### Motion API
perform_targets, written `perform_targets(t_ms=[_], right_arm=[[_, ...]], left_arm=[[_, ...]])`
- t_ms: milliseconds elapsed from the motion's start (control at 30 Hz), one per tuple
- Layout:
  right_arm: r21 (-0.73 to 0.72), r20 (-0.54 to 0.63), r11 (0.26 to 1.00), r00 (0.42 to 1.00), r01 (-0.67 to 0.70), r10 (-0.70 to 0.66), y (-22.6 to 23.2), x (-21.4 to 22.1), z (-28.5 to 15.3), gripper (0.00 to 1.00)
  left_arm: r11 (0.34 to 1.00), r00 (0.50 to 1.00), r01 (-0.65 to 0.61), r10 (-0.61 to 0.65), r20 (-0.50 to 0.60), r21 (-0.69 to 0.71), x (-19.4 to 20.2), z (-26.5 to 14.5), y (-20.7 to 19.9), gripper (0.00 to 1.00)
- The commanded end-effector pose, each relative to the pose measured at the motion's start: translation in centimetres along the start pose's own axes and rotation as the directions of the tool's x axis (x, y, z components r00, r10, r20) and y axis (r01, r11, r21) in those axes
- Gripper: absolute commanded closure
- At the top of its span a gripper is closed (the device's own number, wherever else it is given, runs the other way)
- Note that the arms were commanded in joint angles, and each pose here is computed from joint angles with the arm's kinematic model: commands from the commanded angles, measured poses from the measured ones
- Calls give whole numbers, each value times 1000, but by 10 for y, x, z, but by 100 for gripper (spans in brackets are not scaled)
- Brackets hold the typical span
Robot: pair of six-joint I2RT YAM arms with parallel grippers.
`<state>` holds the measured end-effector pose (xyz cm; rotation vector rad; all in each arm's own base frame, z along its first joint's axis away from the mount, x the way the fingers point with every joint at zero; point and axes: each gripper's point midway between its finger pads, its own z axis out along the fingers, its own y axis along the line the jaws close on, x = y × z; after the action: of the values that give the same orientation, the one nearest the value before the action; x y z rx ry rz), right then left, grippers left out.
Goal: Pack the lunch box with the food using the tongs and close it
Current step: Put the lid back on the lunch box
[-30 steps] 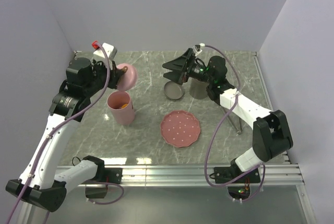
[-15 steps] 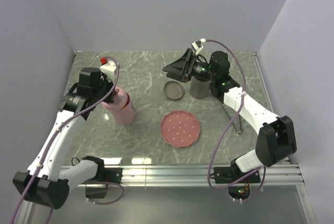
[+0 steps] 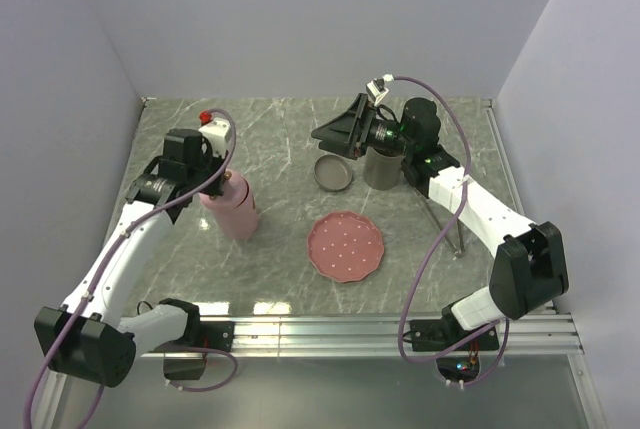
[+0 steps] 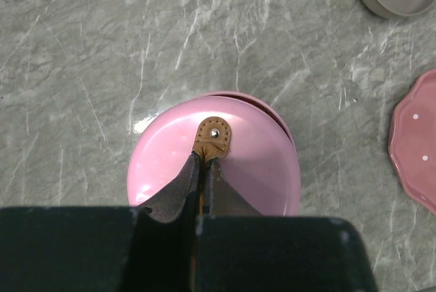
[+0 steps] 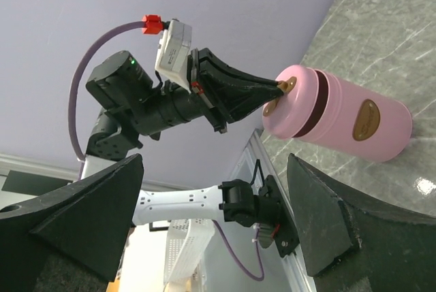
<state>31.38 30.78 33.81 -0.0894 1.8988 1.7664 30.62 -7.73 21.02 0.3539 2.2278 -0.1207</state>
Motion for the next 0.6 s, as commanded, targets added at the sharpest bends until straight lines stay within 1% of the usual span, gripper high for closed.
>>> perform_targets(t_ms=[0,167,267,567], right_arm=[[-59,21,996,998,64,-63,27,-5,-8,7],[-65,17,996,998,61,-60,27,-3,-9,7],[-65,17,996,998,63,-62,28,-3,-9,7],[-56,15,997,998,55,-55,22,-3,-7,7]], left_arm=[[1000,998,10,-9,59,-17,-15,5,3,100],[1000,997,4,-3,71,-18,-23,11,4,100],[1000,999,11,-10,37,-16,-15,16,4,100],[1000,1000,15,-15,16,-9,3,17,1,100]])
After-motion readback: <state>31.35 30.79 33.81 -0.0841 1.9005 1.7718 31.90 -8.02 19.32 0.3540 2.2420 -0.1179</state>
